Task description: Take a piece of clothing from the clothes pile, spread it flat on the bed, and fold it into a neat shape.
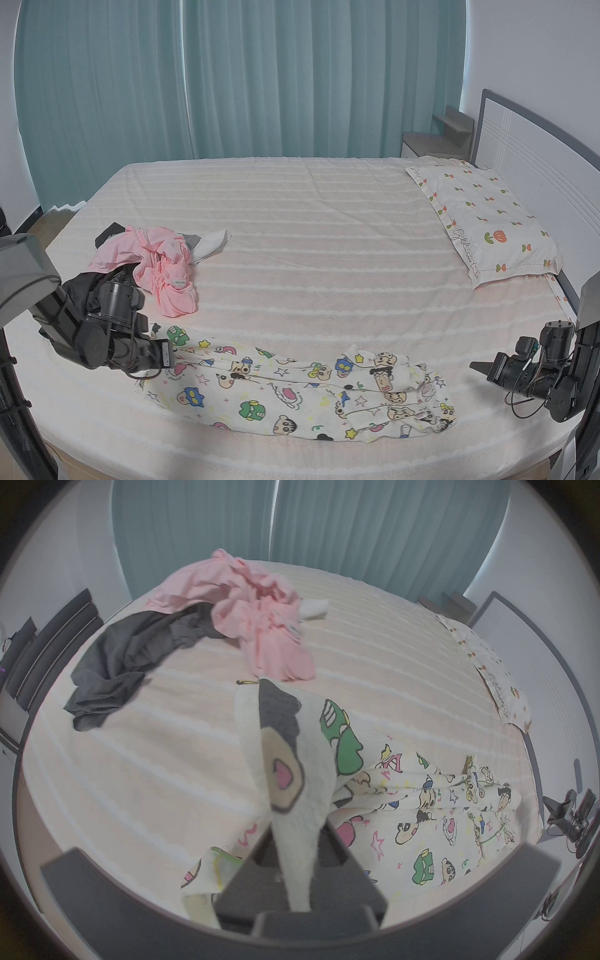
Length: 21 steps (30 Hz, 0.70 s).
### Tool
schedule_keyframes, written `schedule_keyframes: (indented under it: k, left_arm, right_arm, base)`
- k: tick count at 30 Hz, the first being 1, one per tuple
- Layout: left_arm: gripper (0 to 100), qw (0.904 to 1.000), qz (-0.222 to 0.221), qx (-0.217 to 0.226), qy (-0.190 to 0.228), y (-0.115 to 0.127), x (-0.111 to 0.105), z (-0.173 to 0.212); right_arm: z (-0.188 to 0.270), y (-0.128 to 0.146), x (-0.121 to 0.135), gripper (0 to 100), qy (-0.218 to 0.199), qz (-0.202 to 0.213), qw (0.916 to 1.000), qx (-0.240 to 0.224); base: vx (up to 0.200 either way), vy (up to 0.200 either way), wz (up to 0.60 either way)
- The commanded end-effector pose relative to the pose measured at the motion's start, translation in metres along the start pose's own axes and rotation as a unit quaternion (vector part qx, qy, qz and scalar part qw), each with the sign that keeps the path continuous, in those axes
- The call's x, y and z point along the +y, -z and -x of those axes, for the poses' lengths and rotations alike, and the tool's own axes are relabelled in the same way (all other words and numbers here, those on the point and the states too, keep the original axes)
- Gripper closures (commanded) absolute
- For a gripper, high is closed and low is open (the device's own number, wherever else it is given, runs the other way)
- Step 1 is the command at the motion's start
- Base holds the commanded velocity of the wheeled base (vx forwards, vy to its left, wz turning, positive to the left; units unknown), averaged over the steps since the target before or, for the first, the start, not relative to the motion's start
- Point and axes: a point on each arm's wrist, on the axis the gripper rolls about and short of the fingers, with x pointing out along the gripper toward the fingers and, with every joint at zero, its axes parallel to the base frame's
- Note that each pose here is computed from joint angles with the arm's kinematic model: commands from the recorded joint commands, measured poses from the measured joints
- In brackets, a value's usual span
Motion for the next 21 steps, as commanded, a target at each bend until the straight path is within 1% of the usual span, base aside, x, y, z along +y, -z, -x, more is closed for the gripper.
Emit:
schedule_keyframes:
  k: [1, 2, 3, 9, 11, 14, 15, 19, 20, 21]
  left_arm:
    - [100, 0.9984, 0.016, -0.043, -0.031, -0.022, 0.045, 0.040]
    - [100, 0.9982, 0.016, -0.043, -0.037, -0.024, 0.049, 0.043]
    - [100, 0.9975, 0.018, -0.046, -0.050, -0.029, 0.059, 0.051]
    - [100, 0.9955, 0.029, -0.038, -0.082, -0.048, 0.085, 0.078]
    - [100, 0.9948, 0.034, -0.040, -0.087, -0.054, 0.089, 0.083]
    - [100, 0.9943, 0.035, -0.041, -0.092, -0.059, 0.088, 0.087]
    - [100, 0.9943, 0.034, -0.043, -0.092, -0.059, 0.087, 0.088]
    - [100, 0.9960, 0.006, -0.036, -0.082, -0.056, 0.054, 0.088]
    - [100, 0.9960, 0.006, -0.036, -0.082, -0.056, 0.054, 0.088]
    - [100, 0.9966, 0.001, -0.029, -0.077, -0.053, 0.031, 0.087]
  right_arm:
    - [0.003, 0.004, -0.001, 100, 0.005, -0.005, 0.9999, 0.008]
    - [0.003, 0.004, -0.001, 100, 0.005, -0.005, 0.9999, 0.008]
    - [0.003, 0.004, -0.001, 100, 0.005, -0.005, 0.9999, 0.008]
    - [0.003, 0.003, -0.003, 100, 0.007, -0.007, 0.9999, 0.006]
    - [0.003, 0.003, -0.003, 100, 0.007, -0.008, 0.9999, 0.005]
    - [0.003, 0.003, -0.003, 100, 0.007, -0.008, 0.9999, 0.005]
    - [0.003, 0.003, -0.003, 100, 0.007, -0.008, 0.9999, 0.005]
    - [0.003, 0.003, -0.003, 100, 0.007, -0.008, 0.9999, 0.006]
    - [0.003, 0.003, -0.003, 100, 0.007, -0.008, 0.9999, 0.006]
    - [0.003, 0.003, -0.003, 100, 0.007, -0.008, 0.9999, 0.006]
  base:
    - [0.000, 0.000, 0.00]
    - [0.000, 0.000, 0.00]
    - [0.000, 0.000, 0.00]
    - [0.000, 0.000, 0.00]
    - [0.000, 0.000, 0.00]
    - [0.000, 0.000, 0.00]
    - [0.000, 0.000, 0.00]
    - [0.000, 0.000, 0.00]
    - [0.000, 0.000, 0.00]
    - [0.000, 0.000, 0.00]
